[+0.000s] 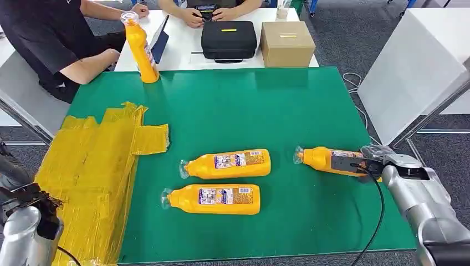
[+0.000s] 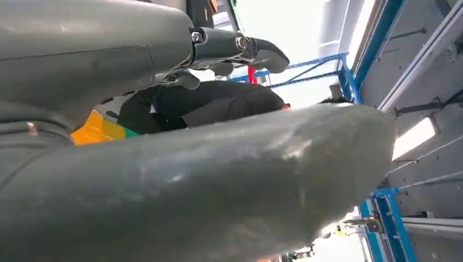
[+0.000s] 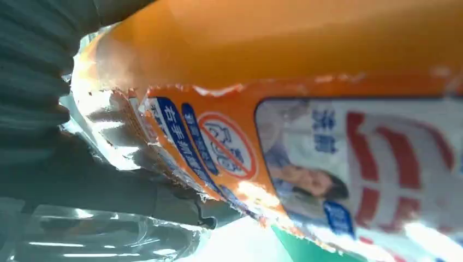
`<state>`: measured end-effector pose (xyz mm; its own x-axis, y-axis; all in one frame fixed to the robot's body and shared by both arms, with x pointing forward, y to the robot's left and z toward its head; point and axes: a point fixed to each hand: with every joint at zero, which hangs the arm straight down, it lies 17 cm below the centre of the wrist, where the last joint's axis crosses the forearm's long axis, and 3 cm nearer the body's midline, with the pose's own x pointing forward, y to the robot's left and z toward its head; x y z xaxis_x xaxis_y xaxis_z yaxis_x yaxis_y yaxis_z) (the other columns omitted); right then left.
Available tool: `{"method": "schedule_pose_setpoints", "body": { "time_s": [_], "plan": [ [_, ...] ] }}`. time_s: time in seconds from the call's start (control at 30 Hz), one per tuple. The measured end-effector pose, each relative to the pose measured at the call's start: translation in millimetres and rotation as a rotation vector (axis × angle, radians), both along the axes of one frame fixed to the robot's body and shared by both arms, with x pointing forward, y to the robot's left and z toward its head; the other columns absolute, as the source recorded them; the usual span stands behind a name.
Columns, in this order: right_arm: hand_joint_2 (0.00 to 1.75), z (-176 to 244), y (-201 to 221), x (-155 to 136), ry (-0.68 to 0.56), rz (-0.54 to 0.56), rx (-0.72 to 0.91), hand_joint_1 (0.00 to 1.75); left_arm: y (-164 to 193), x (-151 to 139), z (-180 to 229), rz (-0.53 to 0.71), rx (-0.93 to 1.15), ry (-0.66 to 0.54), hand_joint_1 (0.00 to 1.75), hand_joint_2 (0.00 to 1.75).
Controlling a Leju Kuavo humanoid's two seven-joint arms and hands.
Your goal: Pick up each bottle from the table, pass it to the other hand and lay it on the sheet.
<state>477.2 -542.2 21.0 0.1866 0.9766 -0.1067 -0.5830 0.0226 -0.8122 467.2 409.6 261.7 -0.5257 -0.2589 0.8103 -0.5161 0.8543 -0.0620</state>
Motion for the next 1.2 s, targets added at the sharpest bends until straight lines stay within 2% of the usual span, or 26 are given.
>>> {"method": "schedule_pose_setpoints", "body": {
  "time_s": [0.2, 0.37, 0.5, 0.6, 0.7, 0.8, 0.93, 1.07, 1.2],
  "plan": [
    [1.75, 6, 3, 10, -0.047, -0.030, 0.041, 1.75, 2, -3, -4, 0.002, 0.002, 0.004, 0.00, 0.00],
    [1.75, 18, 35, 31, -0.147, -0.089, 0.167, 1.75, 1, -7, -9, 0.006, 0.009, 0.016, 0.00, 0.00],
    [1.75, 42, 56, 49, -0.211, -0.089, 0.223, 1.75, 4, -11, -12, 0.012, 0.006, 0.020, 0.00, 0.00],
    [1.75, 78, 77, 71, -0.322, -0.063, 0.309, 1.75, 10, -19, -17, 0.023, -0.007, 0.033, 0.00, 0.00],
    [1.75, 139, 103, 97, -0.463, -0.024, 0.441, 1.75, 19, -33, -23, 0.039, -0.027, 0.035, 0.00, 0.00],
    [1.75, 192, 122, 111, -0.565, 0.017, 0.515, 1.75, 23, -48, -27, 0.049, -0.035, 0.034, 0.00, 0.00],
    [1.75, 227, 139, 115, -0.644, 0.062, 0.567, 1.75, 26, -57, -29, 0.056, -0.042, 0.034, 0.00, 0.00],
    [1.75, 271, 161, 113, -0.754, 0.110, 0.694, 1.75, 27, -63, -35, 0.030, -0.078, 0.045, 0.00, 0.00],
    [1.75, 287, 187, 109, -0.794, 0.123, 0.774, 1.75, 13, -56, -42, -0.098, -0.161, 0.066, 0.00, 0.00]
  ]
}}
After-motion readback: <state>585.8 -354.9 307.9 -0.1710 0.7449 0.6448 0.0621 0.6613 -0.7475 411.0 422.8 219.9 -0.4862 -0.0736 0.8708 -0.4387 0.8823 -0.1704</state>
